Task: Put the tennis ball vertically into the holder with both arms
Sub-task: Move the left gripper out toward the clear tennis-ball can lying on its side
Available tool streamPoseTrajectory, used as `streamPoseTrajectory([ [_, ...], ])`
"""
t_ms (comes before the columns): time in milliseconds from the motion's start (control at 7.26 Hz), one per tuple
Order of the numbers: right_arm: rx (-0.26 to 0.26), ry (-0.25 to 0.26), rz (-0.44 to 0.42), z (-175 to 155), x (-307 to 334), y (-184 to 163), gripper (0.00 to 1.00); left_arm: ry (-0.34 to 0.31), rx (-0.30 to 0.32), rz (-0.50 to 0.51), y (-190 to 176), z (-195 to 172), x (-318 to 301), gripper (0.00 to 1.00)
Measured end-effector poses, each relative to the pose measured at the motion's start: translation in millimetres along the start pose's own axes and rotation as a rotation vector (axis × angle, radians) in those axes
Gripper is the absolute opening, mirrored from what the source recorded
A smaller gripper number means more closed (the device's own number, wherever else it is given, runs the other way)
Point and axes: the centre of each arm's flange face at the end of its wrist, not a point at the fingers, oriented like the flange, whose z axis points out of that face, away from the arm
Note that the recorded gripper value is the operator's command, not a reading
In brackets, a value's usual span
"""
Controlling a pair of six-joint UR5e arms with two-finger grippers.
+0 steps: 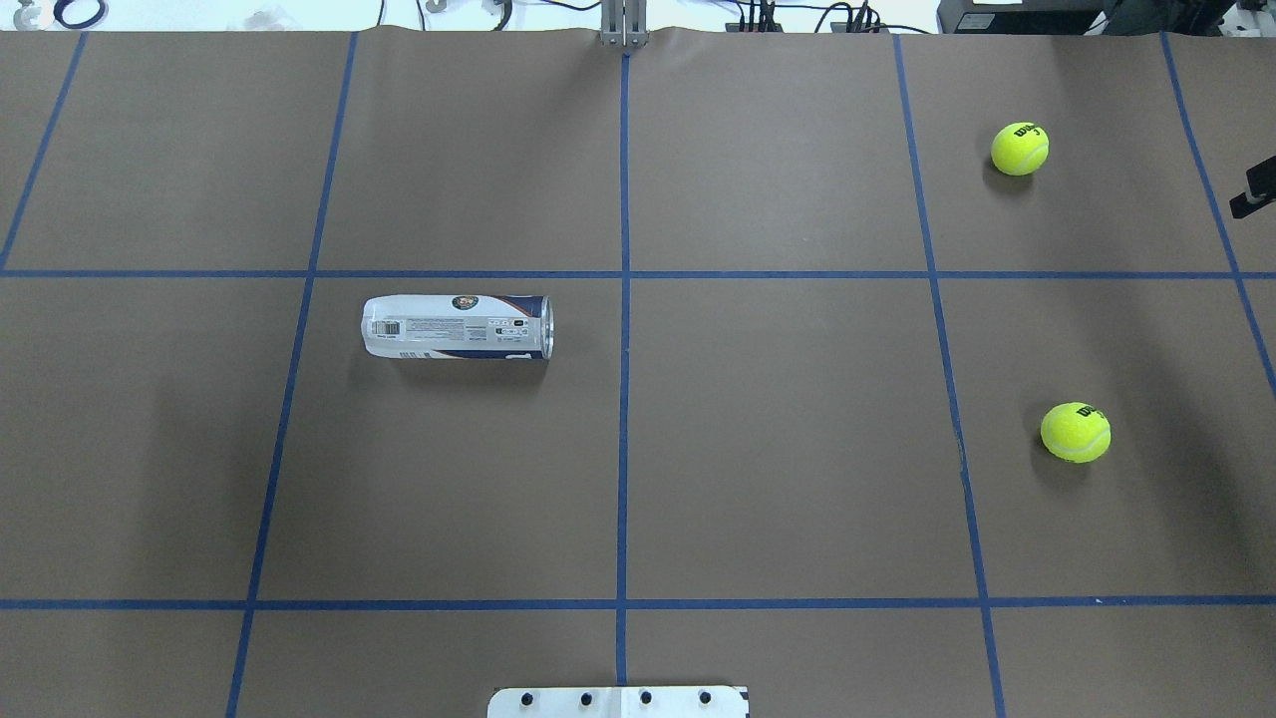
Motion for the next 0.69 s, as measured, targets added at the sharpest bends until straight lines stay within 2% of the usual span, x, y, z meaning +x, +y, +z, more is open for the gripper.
streamPoseTrajectory([
  [413, 0.001, -0.003, -0.002, -1.3, -0.2, 3.5, 1.0, 0.026, 0.071, 0.082, -26.4, -12.5, 33.1, 0.99],
  [688, 0.002, -0.004, -0.004, -2.2, -0.9, 4.4, 1.0, 0.055, 0.099, 0.173, -49.0, -12.7, 80.1, 0.99],
])
